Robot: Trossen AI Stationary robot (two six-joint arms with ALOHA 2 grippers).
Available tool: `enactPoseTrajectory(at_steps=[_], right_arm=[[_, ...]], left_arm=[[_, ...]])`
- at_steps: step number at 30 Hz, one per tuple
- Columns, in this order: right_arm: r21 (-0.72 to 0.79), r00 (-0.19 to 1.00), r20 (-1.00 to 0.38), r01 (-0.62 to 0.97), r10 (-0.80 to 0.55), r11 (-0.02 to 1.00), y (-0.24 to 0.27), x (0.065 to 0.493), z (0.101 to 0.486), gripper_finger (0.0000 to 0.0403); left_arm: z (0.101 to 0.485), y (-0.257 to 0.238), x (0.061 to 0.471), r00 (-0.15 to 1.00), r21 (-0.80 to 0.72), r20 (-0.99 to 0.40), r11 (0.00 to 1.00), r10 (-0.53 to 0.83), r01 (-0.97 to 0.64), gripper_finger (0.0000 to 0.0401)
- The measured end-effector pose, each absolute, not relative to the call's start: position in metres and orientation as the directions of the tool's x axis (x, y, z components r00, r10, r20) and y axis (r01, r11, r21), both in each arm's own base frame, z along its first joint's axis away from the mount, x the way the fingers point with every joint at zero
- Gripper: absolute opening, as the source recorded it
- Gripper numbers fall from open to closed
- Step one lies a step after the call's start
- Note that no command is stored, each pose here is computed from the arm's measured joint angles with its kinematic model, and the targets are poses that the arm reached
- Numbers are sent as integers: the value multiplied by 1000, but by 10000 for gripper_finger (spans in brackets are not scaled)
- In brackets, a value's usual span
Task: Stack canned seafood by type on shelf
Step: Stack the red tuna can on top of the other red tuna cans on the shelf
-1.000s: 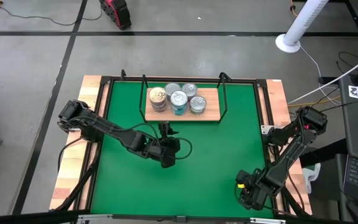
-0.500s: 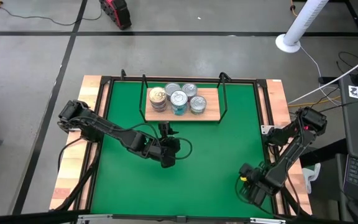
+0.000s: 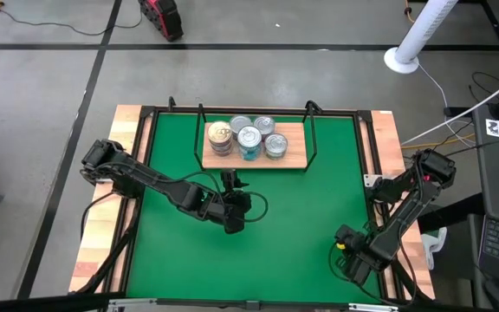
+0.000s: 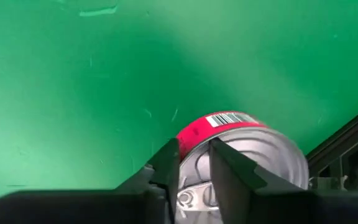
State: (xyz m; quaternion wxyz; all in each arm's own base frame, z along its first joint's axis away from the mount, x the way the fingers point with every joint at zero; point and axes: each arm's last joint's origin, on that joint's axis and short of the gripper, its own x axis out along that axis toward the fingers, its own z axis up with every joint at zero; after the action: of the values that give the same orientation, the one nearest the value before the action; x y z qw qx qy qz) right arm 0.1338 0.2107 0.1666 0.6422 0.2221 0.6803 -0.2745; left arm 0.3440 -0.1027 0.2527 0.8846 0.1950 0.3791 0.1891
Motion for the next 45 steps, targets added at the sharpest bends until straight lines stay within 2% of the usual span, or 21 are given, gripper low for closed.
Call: enactPoseTrajectory(at_steps=[10, 21, 30, 38, 45], right_arm=[[-65, -63, -998, 648, -31, 759, 213, 135, 167, 5], [-41, -21, -999, 639, -36, 768, 213, 138, 166, 1], [86, 97, -995, 584, 35, 807, 213, 161, 165, 0], [139, 140, -987, 526, 76, 839, 204, 180, 166, 0], [94, 80, -995, 486, 63, 869, 200, 188, 182, 0]], left_arm=[[253, -103, 344, 641, 488, -597, 853, 482, -187, 253], [256, -104, 348, 673, 464, -571, 861, 470, -207, 253], [261, -113, 361, 777, 397, -534, 910, 333, -117, 253], [235, -120, 374, 768, 418, -557, 906, 315, -69, 253], [204, -124, 383, 725, 455, -608, 890, 323, -15, 253]])
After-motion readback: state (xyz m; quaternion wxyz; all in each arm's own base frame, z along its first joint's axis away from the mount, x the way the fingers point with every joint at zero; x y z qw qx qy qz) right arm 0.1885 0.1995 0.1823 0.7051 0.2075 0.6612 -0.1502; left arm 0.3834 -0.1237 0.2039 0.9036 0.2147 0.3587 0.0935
